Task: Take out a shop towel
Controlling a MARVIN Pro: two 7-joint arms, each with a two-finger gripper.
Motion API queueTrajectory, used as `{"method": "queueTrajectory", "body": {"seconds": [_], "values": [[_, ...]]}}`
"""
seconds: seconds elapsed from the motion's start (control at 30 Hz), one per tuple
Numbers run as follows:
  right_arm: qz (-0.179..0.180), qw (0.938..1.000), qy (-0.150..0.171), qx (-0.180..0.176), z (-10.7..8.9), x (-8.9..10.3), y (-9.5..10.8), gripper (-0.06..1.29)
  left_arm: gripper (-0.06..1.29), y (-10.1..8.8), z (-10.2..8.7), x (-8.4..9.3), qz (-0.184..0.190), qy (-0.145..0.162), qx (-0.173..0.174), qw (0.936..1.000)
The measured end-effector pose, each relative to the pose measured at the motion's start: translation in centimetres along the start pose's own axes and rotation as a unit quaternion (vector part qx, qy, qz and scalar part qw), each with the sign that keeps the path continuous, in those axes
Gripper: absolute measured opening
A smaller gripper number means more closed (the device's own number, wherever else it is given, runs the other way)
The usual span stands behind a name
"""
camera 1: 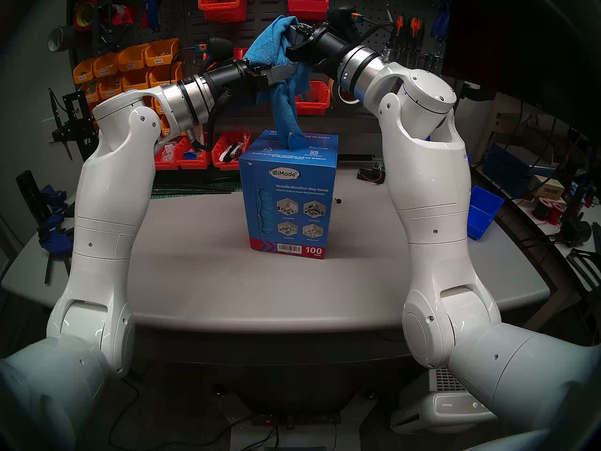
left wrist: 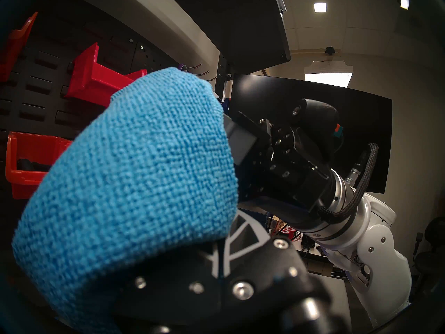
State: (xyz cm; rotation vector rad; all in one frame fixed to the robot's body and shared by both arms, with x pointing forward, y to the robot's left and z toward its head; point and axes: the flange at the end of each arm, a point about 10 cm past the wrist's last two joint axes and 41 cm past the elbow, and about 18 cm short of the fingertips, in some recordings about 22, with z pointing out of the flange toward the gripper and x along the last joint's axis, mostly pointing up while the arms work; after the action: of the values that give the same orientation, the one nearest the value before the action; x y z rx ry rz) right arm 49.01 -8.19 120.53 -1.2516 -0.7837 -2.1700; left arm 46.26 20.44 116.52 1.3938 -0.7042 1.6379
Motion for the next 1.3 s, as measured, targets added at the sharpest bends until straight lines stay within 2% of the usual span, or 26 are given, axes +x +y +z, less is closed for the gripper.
{"method": "queueTrajectory", "body": {"seconds": [1.3], "values": [[-0.005, 1.0, -0.001, -0.004, 0.23, 0.19, 0.28, -0.04, -0.02, -0.01, 0.02, 0.14, 0.002, 0.002, 0.0, 1.0]]}}
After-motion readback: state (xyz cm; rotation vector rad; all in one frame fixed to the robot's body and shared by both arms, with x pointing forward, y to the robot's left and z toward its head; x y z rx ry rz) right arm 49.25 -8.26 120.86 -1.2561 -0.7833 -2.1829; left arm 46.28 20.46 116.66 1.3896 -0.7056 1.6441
